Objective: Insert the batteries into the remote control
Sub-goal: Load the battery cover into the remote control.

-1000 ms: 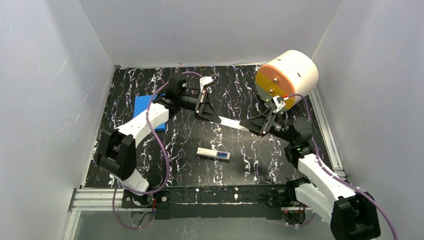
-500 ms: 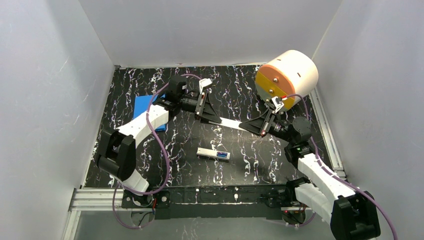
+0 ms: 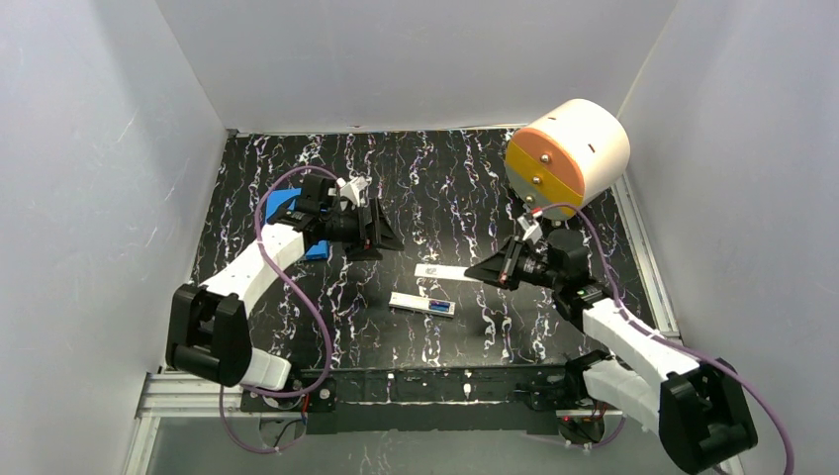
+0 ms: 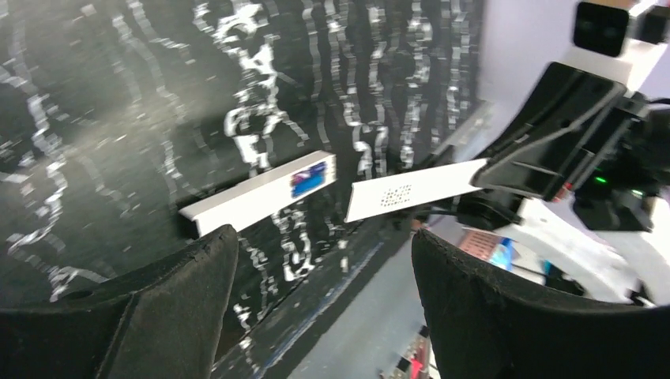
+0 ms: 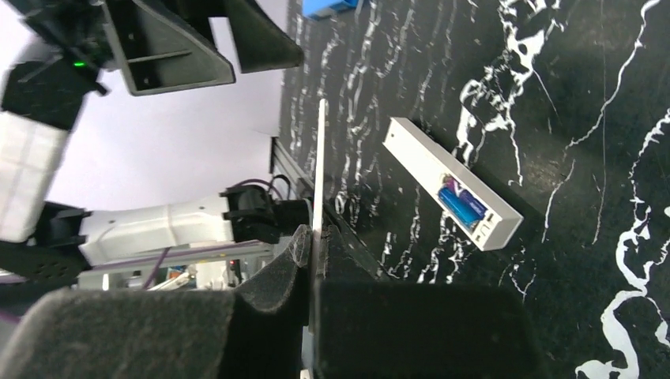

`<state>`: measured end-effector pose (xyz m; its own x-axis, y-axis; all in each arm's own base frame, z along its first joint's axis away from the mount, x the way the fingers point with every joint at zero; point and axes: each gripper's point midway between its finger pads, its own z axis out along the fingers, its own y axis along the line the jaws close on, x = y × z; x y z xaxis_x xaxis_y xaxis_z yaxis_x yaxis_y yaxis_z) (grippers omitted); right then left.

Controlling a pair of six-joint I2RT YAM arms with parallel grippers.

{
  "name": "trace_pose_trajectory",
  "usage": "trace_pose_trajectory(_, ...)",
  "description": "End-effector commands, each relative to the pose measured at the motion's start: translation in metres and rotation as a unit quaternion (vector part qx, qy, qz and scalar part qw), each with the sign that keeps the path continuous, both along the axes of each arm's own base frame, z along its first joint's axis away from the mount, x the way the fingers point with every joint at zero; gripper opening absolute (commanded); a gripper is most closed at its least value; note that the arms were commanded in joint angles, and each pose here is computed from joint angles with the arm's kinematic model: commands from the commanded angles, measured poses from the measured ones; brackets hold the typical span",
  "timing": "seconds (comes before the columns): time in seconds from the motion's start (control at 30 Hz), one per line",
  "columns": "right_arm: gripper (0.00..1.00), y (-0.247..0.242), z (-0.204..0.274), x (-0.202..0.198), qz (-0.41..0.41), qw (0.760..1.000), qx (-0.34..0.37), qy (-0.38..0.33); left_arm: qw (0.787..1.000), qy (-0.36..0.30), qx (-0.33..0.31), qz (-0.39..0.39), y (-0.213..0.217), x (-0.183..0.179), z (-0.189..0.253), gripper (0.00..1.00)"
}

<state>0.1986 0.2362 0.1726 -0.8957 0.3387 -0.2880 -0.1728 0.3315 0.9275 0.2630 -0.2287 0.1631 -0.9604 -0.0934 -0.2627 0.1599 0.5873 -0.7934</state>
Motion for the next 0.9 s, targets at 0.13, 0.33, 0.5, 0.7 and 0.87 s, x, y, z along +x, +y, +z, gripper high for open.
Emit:
trace_pose_trajectory(0.13,0.01,0.048,-0.045,-0.013,0.014,0.999,-0.042,0.012,0.988,0.027,0.152,0.017,0.048,-0.035,-0.06,0.7)
trace_pose_trajectory(0.33,0.01,0.07,-0.052,-0.01,-0.002,0.999,-0.046,-0.002,0.987,0.048,0.15,0.012,0.05,-0.049,-0.078,0.69)
trace_pose_trajectory(0.5,0.01,0.071,-0.061,-0.001,-0.018,0.998,-0.061,0.009,0.988,0.053,0.145,0.008,0.048,-0.049,-0.082,0.68)
trace_pose_trajectory(0.7,0.01,0.075,-0.077,-0.01,-0.008,0.998,-0.046,0.044,0.989,0.057,0.136,0.003,0.045,-0.051,-0.083,0.66)
trace_pose_trajectory(0.87,0.01,0.073,-0.077,-0.011,-0.013,0.998,-0.042,0.052,0.989,0.063,0.132,0.004,0.044,-0.051,-0.085,0.65)
